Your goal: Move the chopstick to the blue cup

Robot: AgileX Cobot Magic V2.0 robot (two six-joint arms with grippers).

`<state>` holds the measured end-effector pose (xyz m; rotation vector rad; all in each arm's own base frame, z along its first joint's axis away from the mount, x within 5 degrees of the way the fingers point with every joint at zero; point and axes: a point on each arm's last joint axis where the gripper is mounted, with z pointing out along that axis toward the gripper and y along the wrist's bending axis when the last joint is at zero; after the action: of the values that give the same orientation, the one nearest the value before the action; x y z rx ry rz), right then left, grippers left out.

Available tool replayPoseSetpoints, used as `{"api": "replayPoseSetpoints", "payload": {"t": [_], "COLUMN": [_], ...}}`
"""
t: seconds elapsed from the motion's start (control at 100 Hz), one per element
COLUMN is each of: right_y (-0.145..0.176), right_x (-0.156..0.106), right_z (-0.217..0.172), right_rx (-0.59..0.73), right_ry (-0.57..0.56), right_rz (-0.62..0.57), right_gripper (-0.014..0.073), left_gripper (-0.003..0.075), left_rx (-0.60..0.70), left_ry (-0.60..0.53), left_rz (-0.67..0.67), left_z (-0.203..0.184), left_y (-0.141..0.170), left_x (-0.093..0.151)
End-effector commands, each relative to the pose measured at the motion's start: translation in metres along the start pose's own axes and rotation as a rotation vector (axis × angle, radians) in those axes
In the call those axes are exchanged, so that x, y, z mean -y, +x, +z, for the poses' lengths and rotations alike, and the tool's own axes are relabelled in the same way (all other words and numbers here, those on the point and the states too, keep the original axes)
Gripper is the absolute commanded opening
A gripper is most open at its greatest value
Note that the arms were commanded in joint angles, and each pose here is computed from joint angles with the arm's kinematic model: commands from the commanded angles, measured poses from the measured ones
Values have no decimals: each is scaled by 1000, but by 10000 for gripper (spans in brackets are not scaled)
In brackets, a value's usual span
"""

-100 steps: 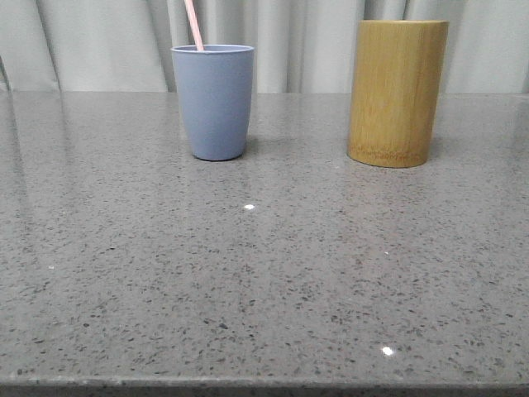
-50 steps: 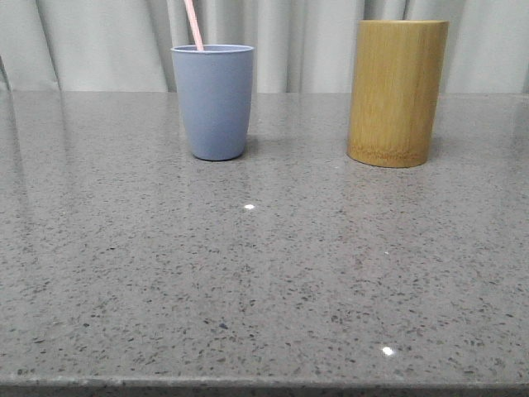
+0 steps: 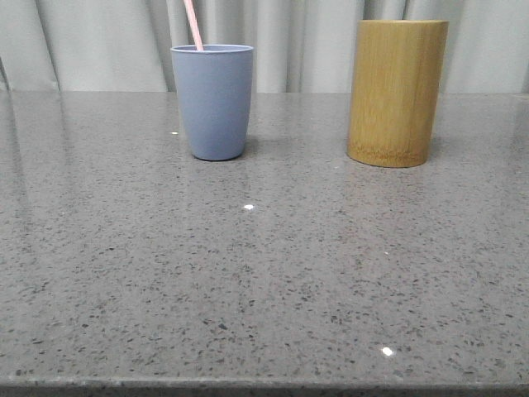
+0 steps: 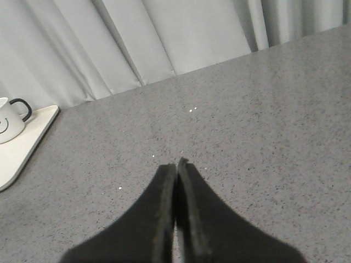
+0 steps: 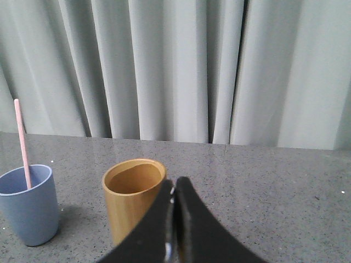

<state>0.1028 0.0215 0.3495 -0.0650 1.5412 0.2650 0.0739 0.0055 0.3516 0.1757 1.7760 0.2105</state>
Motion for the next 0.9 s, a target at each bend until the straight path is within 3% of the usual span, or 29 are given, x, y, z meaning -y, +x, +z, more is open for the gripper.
{"api": "replayPoseSetpoints", "payload": {"t": [0.0,0.23,0.45,0.64,0.89], "right_y": [-16,-16,-16,-16,-15], "right_x": [0,0,0,0,0], "right_z": [-1,-1,-1,-1,-1], "right_rx": [95,95,95,95,93], "right_ry": [5,5,5,5,6], "right_rz": [-16,-16,-16,-16,-16], "right_gripper": [-59,-59,-59,-59,-59], "left_gripper": [-19,-19,-19,-19,-19], "left_rx": [131,293,264,321,250], "left_ry": [2,51,62,44,55], "left_rz": [-34,-94,-199,-266,-273], "left_z": [-3,4,10,11,11], "left_y": [-8,36,92,134,143], "left_x": [1,18,31,40,42]}}
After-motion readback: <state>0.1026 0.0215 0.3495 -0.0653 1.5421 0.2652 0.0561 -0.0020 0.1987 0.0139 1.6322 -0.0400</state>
